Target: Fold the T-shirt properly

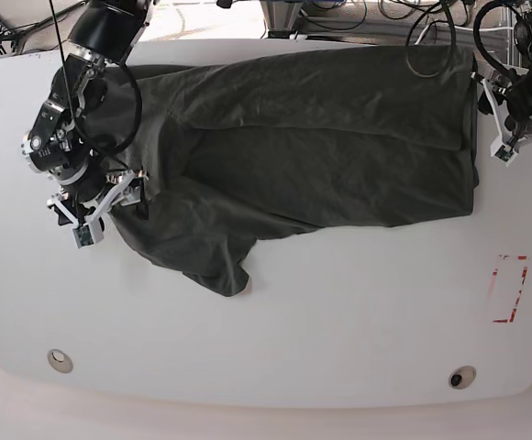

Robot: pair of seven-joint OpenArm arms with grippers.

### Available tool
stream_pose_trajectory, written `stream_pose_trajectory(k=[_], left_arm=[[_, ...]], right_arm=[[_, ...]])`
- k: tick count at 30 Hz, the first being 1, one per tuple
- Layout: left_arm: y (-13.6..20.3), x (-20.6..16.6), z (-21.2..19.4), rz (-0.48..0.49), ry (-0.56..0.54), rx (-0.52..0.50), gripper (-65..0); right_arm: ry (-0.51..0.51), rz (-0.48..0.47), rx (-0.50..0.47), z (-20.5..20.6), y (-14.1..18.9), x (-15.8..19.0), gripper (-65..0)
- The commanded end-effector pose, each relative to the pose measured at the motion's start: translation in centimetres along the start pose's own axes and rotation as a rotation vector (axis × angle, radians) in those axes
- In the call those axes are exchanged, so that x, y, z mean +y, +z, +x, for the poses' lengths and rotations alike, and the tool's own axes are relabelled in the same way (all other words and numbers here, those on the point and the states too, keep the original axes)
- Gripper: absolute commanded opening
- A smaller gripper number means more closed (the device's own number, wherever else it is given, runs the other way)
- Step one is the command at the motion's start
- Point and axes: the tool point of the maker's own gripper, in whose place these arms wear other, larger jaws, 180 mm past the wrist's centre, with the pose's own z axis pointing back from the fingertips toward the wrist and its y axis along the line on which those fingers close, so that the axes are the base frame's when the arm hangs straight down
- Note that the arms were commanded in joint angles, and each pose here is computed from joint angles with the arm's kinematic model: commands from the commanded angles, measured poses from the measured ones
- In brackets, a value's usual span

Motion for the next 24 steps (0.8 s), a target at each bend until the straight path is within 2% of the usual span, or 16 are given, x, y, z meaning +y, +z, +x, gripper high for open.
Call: stream_pose_trajectory(k=[1, 11, 20, 24], left_arm=[[0.7, 1.2, 1.0, 0.033, -0.013, -0.027, -34.4], [1.2, 2.2, 2.7, 0.061, -0.009, -0.071, -34.4], [1.6, 2.7, 3.3, 0.074, -0.006, -0.092, -34.4], [2.2, 3.8, 3.0, 0.102, 0.03, -0.101, -34.4]], right_arm=[[0.0, -0.008, -0.039, 2.2, -1.0, -1.3, -17.3], [-0.093, 0.058, -0.04, 3.7, -7.0, -2.1, -18.4], [-0.16, 0.098, -0.05, 2.5, -10.1, -1.8, -18.4], [-0.168, 0.093, -0.045, 1.3, -10.8, -2.1, -18.4]])
